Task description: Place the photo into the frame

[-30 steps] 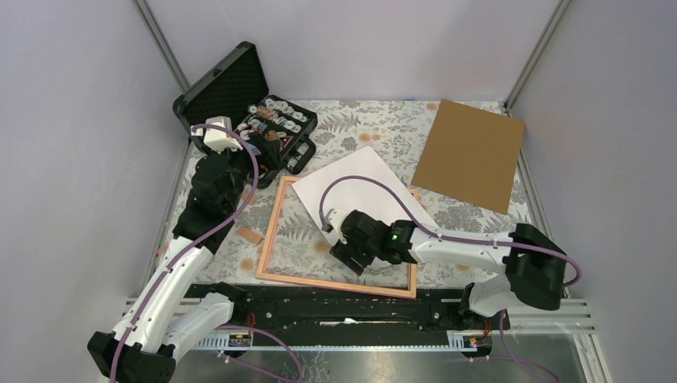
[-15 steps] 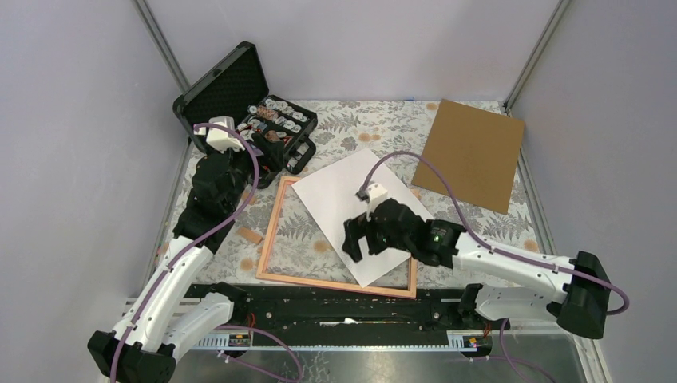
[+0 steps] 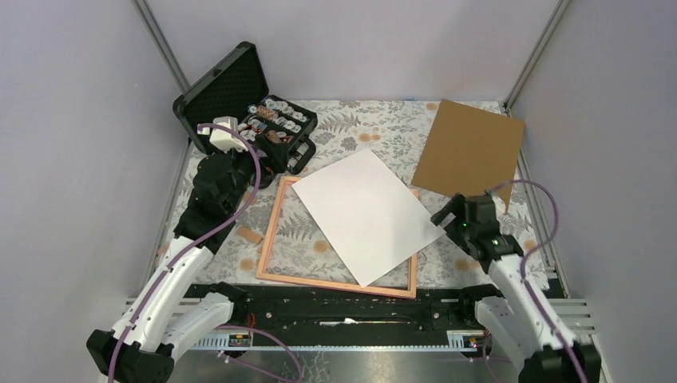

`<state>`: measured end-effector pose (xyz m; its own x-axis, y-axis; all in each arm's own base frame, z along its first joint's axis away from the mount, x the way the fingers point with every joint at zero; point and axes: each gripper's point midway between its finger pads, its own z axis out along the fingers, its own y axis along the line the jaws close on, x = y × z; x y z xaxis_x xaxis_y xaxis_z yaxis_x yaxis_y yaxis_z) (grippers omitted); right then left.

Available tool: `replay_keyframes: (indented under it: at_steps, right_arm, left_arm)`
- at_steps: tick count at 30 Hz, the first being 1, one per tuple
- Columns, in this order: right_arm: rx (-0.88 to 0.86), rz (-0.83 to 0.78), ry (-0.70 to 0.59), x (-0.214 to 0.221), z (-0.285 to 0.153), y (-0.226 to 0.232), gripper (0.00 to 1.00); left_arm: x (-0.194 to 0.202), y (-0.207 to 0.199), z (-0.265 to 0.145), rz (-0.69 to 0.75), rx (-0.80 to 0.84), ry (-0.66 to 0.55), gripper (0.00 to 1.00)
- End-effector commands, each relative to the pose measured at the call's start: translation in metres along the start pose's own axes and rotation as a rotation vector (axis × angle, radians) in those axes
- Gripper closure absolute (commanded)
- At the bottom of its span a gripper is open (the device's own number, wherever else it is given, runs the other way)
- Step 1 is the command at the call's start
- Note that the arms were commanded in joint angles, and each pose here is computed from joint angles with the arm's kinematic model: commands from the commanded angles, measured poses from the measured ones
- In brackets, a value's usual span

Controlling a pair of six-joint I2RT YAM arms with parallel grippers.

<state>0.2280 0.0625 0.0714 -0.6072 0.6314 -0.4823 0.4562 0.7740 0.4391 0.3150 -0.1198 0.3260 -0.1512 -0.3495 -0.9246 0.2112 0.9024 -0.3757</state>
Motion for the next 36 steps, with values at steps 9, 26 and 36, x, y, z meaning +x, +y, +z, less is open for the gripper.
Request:
replay_keyframes:
  at_steps: [9,26,36]
  right_arm:
    - [-0.167,0.223,-0.025,0.0,-0.007,-0.009,0.0]
    - [-0.526,0.349,0.081,0.02,0.031,0.018,0.29]
    - [-0.802,0.2,-0.039,-0.035,0.015,0.07,0.93]
  left_arm:
    - [-0.016,-0.018,-0.001,-0.018,0.066,-0.057,0.01]
    - [-0.021,-0.027,-0.008,-0.015,0.094,-0.073,0.01]
    - [-0.018,-0.028,-0.007,-0.01,0.097,-0.064,0.01]
